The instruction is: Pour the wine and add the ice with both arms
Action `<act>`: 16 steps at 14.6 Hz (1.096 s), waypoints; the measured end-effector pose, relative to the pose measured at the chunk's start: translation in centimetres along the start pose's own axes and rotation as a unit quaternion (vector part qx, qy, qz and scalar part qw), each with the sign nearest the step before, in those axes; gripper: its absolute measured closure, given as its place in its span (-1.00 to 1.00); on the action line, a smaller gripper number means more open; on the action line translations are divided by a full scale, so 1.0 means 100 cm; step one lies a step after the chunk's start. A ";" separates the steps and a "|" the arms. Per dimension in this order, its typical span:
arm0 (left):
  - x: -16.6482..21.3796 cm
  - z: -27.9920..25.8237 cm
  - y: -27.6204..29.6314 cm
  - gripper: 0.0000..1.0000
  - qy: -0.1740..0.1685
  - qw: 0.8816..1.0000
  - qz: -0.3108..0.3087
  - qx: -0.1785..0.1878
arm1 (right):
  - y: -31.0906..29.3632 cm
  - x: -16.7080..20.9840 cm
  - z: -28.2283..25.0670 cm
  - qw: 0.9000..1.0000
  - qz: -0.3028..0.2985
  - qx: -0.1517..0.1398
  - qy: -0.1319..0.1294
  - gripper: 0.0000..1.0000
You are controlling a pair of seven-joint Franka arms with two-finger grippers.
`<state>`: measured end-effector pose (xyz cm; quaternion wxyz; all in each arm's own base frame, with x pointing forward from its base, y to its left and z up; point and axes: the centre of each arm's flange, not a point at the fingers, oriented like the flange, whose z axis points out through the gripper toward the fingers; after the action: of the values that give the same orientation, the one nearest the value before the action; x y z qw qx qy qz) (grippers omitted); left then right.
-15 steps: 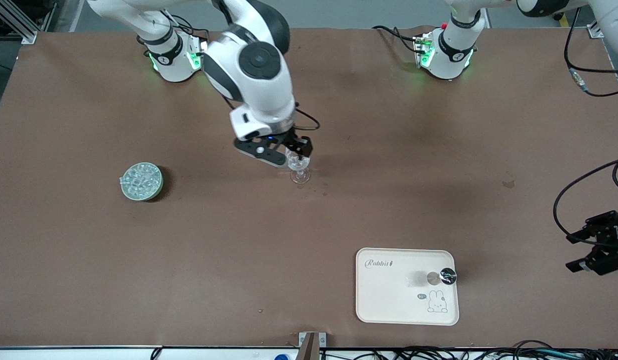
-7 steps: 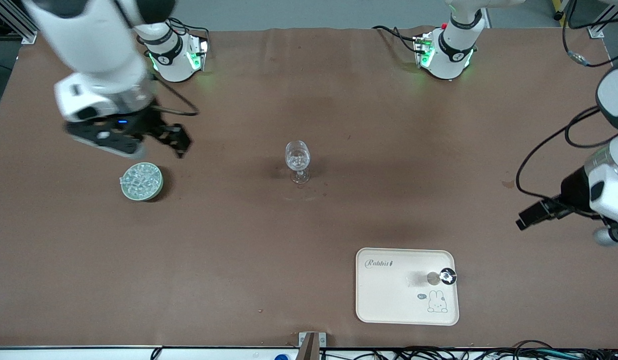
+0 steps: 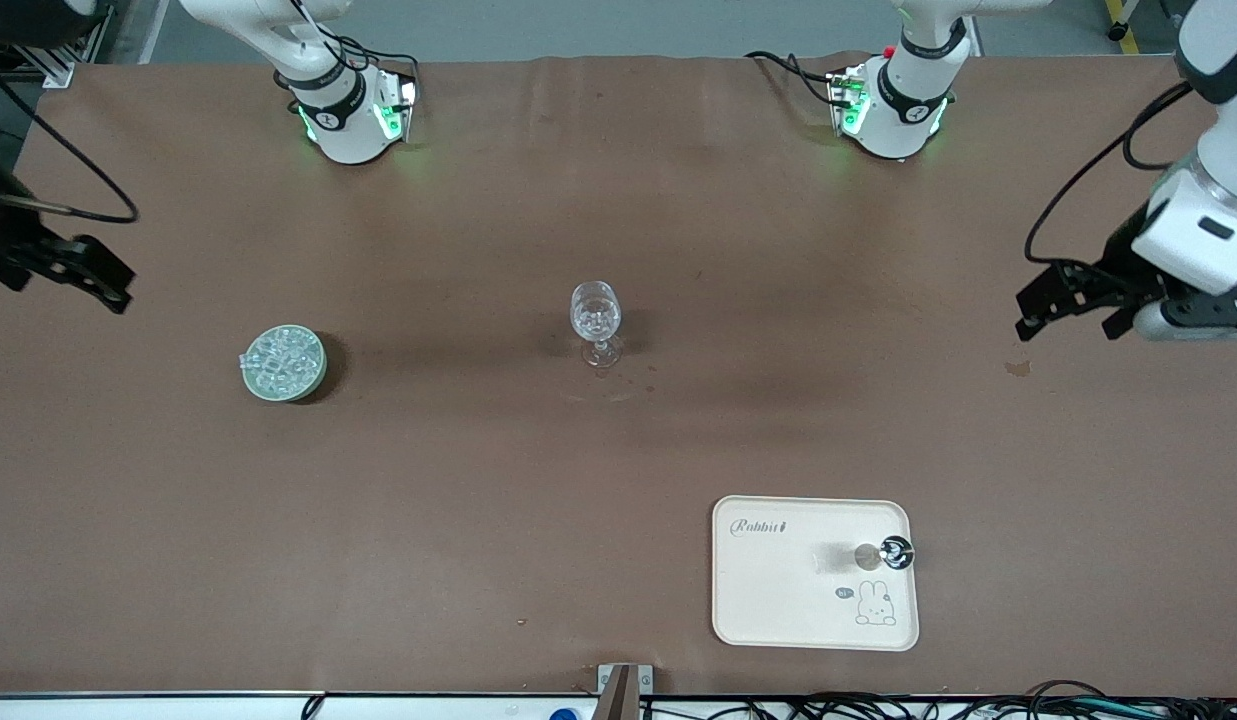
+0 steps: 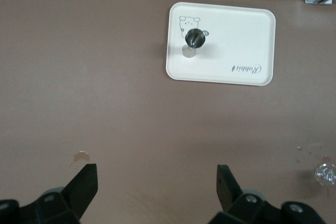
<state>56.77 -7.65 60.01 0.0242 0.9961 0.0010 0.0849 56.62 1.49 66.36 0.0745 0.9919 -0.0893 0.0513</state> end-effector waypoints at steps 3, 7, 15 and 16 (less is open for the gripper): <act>-0.010 -0.010 0.002 -1.00 -0.015 1.000 0.007 0.003 | 0.041 -0.001 -0.001 1.000 -0.011 0.023 -0.008 -1.00; -0.006 -0.015 0.011 -1.00 -0.033 0.999 0.015 0.002 | 0.064 0.002 0.010 0.998 0.000 0.062 -0.015 -1.00; -0.004 -0.004 0.008 -1.00 -0.054 0.998 0.012 0.004 | 0.072 0.005 0.013 0.998 0.004 0.064 -0.009 -1.00; -0.004 -0.004 0.007 -1.00 -0.055 0.998 0.012 0.004 | 0.074 0.005 0.012 0.998 0.004 0.064 -0.008 -1.00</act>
<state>56.28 -8.34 60.33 0.0187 0.9993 -0.0115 0.0304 55.82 -5.97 66.31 0.0095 0.9946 -0.0908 0.0493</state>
